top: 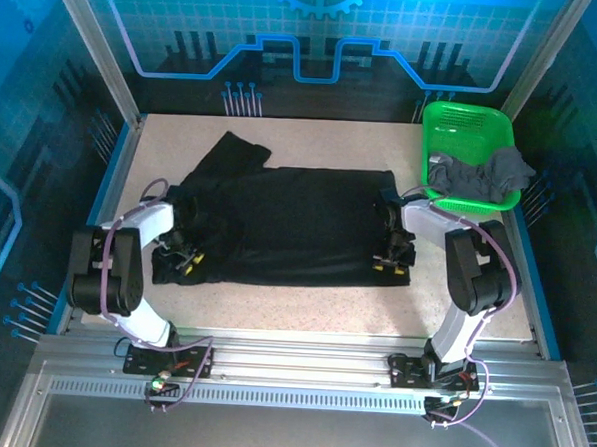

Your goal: Fold and stack the t-shirts

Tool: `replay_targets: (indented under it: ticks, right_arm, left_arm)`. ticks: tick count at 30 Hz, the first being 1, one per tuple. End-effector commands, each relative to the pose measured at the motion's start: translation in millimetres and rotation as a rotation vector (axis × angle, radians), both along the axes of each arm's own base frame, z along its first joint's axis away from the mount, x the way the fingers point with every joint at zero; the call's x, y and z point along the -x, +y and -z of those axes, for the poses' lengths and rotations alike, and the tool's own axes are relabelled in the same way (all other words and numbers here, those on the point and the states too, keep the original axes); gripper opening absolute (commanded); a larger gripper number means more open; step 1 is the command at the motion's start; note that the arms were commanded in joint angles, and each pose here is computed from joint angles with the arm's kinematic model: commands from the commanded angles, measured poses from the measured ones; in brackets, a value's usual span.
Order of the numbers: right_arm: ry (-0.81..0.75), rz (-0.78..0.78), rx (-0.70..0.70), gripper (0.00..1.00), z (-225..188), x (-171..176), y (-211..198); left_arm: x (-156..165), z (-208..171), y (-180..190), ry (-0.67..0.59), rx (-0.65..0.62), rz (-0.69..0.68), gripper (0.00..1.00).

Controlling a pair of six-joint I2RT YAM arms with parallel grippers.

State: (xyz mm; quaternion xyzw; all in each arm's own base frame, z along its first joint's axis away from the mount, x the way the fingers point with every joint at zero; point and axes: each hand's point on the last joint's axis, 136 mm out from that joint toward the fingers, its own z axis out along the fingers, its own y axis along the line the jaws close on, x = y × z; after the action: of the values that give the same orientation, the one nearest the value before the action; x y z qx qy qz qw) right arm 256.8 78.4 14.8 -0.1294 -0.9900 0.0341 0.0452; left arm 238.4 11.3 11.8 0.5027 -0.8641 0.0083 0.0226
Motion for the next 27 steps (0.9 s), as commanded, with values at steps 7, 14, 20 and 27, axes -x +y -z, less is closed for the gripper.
replay_targets:
  ticks: [7, 14, 20, 27]
  right_arm:
    - [0.138, 0.010, 0.052, 0.43, -0.7, 73.1, -13.5]
    - [-0.148, -0.116, -0.127, 0.59, -55.3, -5.3, 25.2]
    - [-0.415, -0.189, -0.282, 0.62, -114.0, -102.2, 53.9]
    - [-0.478, -0.180, -0.382, 0.60, -140.9, -162.8, 70.6]
  left_arm:
    - [41.2, -6.4, 20.0, 0.080, -0.070, 0.030, 0.30]
    - [-50.4, -85.4, 17.2, -0.196, -0.139, 0.076, 0.40]
    - [-185.3, -120.5, -5.3, -0.461, -0.036, 0.136, 0.49]
    - [-320.2, -109.2, 0.4, -0.656, -0.056, 0.218, 0.50]
